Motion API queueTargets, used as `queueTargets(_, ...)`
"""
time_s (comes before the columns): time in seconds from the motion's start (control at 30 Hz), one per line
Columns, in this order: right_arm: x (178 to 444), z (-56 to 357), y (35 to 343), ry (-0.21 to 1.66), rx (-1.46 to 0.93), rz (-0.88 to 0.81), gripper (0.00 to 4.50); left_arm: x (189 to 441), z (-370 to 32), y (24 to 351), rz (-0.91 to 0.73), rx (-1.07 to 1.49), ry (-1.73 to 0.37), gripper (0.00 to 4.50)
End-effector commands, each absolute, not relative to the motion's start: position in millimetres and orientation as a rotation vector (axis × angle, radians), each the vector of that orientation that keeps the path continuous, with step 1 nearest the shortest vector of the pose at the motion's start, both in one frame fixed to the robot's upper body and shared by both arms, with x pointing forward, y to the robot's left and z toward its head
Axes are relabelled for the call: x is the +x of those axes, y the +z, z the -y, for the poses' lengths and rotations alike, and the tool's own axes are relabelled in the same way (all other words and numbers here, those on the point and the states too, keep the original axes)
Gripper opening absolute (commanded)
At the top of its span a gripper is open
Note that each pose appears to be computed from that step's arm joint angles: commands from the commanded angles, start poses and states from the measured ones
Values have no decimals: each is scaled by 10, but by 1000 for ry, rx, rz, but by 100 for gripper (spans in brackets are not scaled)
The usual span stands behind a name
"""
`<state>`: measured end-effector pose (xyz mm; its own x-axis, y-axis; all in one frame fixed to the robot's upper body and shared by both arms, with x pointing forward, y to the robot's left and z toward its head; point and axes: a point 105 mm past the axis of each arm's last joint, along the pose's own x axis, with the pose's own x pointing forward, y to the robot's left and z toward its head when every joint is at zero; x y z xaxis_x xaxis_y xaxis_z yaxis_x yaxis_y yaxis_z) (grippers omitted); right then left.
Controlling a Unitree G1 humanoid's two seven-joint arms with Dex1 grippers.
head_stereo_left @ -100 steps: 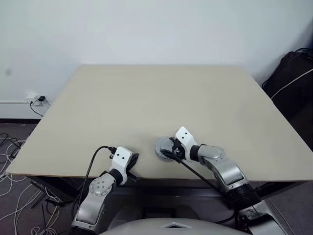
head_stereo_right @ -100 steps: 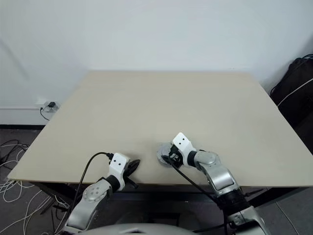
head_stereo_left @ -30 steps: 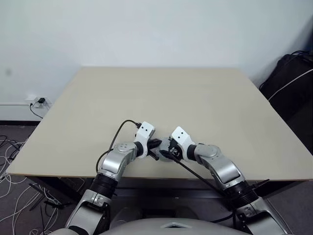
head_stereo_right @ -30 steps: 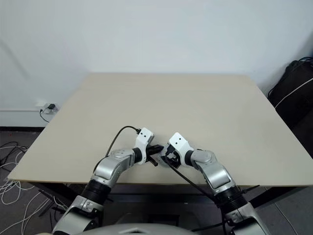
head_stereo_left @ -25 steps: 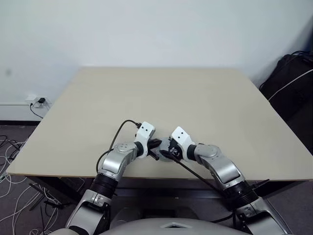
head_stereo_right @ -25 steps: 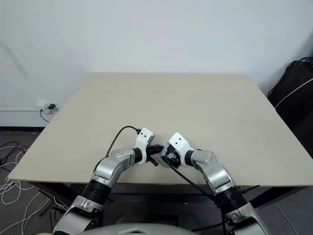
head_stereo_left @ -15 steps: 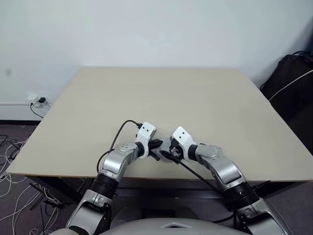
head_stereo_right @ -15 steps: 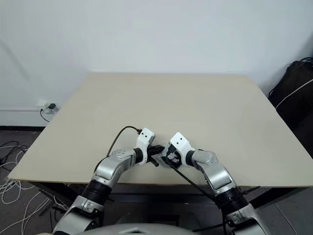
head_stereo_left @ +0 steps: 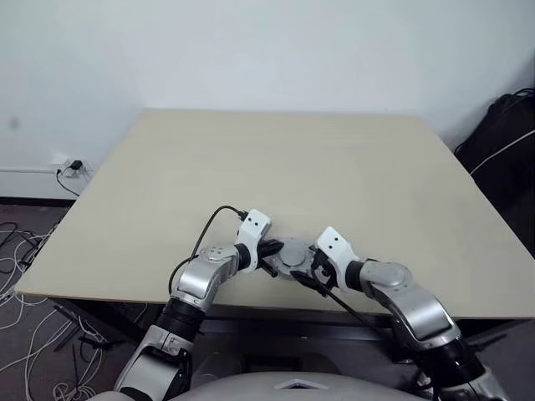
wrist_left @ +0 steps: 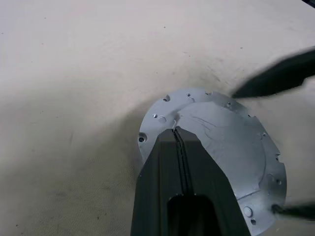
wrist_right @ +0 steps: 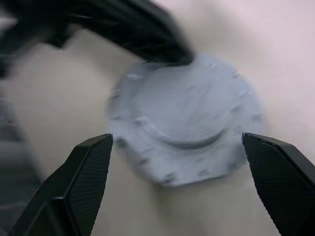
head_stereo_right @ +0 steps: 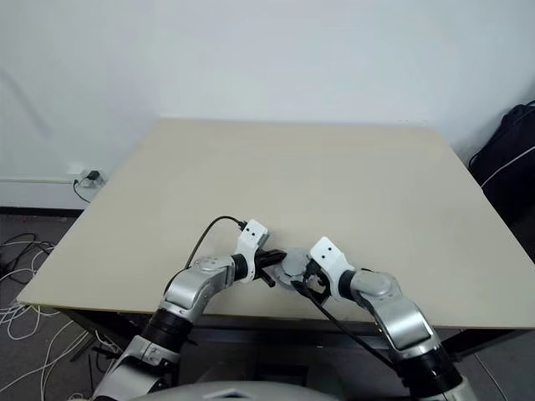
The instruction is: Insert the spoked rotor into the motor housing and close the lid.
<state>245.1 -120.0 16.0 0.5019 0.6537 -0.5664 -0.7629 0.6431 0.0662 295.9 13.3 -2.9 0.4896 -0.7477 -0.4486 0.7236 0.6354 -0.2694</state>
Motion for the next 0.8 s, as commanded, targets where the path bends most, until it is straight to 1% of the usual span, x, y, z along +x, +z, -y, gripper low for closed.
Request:
queueTargets(0.03, 2489, 1195, 443, 871, -128, -489, 447, 2839, -104, -197, -649, -41, -908, 0)
queueTargets(0.1, 2583, 1273, 519, 786, -64, -444, 447, 2831, -94, -195, -649, -42, -911, 0)
queueTargets(0.17, 2673, 1360, 542, 690, 13, -438, 447, 2827, -90, -197, -649, -43, -913, 0)
queueTargets(0.23, 2718, 1417, 532, 629, 68, -455, 447, 2825, -90, -198, -650, -42, -914, 0)
queueTargets(0.3, 2741, 1476, 454, 564, 131, -508, 447, 2823, -88, -197, -651, -42, -916, 0)
queueTargets(0.43, 2708, 1472, 318, 526, 234, -603, 447, 2825, -89, -198, -651, -41, -916, 0)
queueTargets(0.57, 2697, 1438, 209, 489, 436, -702, 447, 2828, -92, -205, -651, -43, -914, 0)
queueTargets(0.8, 2696, 1411, 162, 468, 582, -744, 447, 2822, -88, -200, -649, -47, -914, 0)
